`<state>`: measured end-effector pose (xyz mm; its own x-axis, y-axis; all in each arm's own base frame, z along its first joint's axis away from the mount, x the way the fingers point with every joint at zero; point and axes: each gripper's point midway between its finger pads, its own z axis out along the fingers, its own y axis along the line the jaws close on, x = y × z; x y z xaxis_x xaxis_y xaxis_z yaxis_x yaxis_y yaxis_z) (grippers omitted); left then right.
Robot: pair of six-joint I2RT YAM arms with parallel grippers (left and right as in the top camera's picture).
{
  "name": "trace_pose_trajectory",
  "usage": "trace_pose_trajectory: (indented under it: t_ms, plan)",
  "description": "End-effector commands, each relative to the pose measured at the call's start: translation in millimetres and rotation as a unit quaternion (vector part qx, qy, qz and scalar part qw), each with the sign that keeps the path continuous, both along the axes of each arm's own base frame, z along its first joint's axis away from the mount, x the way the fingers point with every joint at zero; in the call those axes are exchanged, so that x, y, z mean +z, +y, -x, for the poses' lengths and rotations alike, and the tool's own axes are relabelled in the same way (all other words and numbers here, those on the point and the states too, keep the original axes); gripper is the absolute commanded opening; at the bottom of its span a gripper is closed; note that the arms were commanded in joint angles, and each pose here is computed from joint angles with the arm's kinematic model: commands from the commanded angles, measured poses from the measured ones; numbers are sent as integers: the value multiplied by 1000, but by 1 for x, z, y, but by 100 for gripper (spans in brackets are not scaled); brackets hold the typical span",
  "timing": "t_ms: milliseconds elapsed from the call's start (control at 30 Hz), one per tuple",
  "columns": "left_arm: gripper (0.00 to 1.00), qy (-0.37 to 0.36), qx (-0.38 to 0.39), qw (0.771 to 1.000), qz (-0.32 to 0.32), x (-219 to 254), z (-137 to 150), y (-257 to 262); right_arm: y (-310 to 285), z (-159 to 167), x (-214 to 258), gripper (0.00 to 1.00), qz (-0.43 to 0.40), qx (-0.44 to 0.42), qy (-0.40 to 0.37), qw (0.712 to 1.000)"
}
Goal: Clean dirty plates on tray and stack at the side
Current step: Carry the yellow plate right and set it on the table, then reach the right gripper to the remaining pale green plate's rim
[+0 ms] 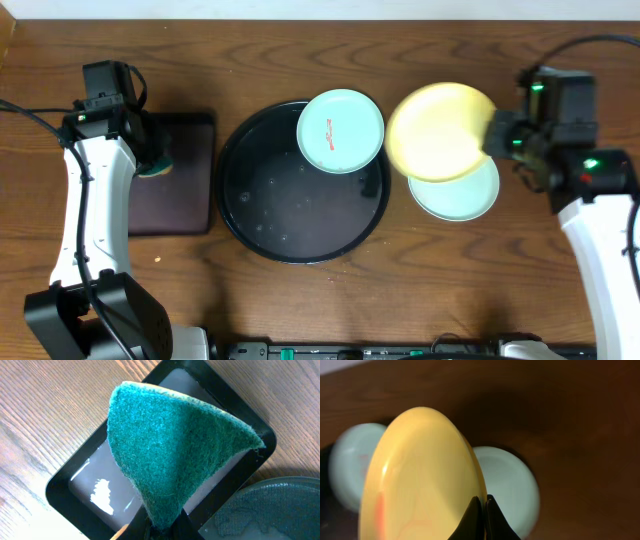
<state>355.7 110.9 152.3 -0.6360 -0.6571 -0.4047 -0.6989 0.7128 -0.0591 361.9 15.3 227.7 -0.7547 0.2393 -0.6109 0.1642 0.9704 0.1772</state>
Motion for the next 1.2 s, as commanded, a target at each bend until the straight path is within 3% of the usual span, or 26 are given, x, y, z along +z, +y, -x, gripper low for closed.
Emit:
trace_pose_trajectory:
  t_ms: [0, 267, 433, 600, 800, 1000, 1167]
  plan:
    - [7, -7, -4, 1000, -11, 8, -3, 4, -33, 3, -39, 1, -14, -53, 63, 997]
    - [7, -7, -4, 1000, -11, 8, -3, 4, -43, 3, -122, 1, -18, -67, 178, 982]
    - [7, -6, -4, 1000, -11, 8, -3, 4, -42, 5, -146, 1, -20, -66, 213, 975]
    - [7, -7, -5, 1000, -11, 8, -3, 4, -29, -2, -133, 15, -41, -46, 196, 979]
    - [7, -7, -4, 1000, -11, 8, -3, 4, 26, -29, -82, 25, -133, 66, 131, 980]
    - [7, -7, -4, 1000, -11, 8, -3, 4, 84, -62, -46, 34, -114, 162, 82, 977]
    - [7, -6, -4, 1000, -11, 8, -3, 4, 142, -91, -66, 44, -94, 242, 103, 960]
